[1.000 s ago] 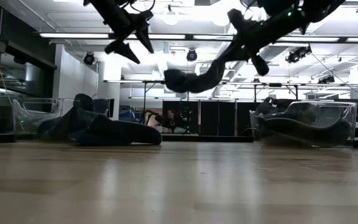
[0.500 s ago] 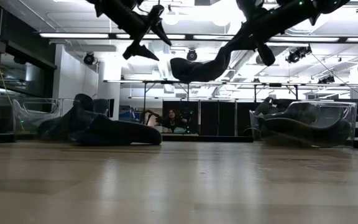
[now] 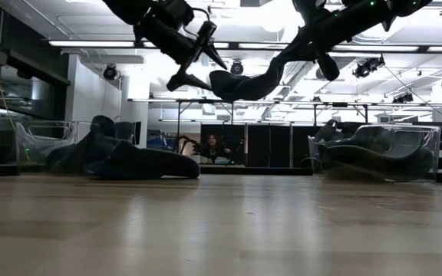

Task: Pick & Place hat
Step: Put the right blue cap into the left transparent bin

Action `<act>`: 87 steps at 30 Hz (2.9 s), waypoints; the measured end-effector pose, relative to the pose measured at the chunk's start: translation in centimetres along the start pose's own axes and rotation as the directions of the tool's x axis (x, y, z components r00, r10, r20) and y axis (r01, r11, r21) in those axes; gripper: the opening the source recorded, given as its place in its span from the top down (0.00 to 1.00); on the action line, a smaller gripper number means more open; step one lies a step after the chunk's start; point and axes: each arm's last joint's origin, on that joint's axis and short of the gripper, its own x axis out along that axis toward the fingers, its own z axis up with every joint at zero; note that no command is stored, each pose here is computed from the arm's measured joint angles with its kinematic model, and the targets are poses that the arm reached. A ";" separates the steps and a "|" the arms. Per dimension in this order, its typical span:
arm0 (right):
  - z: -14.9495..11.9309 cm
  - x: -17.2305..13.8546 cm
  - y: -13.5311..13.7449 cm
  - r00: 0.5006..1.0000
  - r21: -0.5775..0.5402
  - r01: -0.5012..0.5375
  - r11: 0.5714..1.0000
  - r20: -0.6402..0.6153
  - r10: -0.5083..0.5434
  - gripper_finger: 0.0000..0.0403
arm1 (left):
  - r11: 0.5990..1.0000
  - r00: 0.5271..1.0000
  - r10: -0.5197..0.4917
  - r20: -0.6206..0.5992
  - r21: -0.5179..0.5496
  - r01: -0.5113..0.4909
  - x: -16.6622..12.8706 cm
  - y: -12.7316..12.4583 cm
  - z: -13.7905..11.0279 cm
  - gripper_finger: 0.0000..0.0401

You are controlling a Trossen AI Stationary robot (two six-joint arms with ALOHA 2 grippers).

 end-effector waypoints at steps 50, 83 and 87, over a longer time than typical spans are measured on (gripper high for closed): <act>1.1 0.1 1.1 0.984 -0.005 -0.157 0.988 0.087 0.157 0.99 | 0.995 0.994 -0.097 0.046 -0.008 0.097 0.4 -1.3 0.2 0.43; 0.9 0.1 1.0 0.986 -0.047 -0.149 0.988 0.063 0.152 0.70 | 0.999 0.995 -0.048 0.089 0.005 0.048 0.4 -1.1 0.3 0.97; 1.0 -0.5 1.2 0.983 -0.048 -0.174 0.984 0.049 0.176 0.56 | 0.999 0.995 -0.048 0.085 0.004 0.047 0.4 -1.1 0.3 0.97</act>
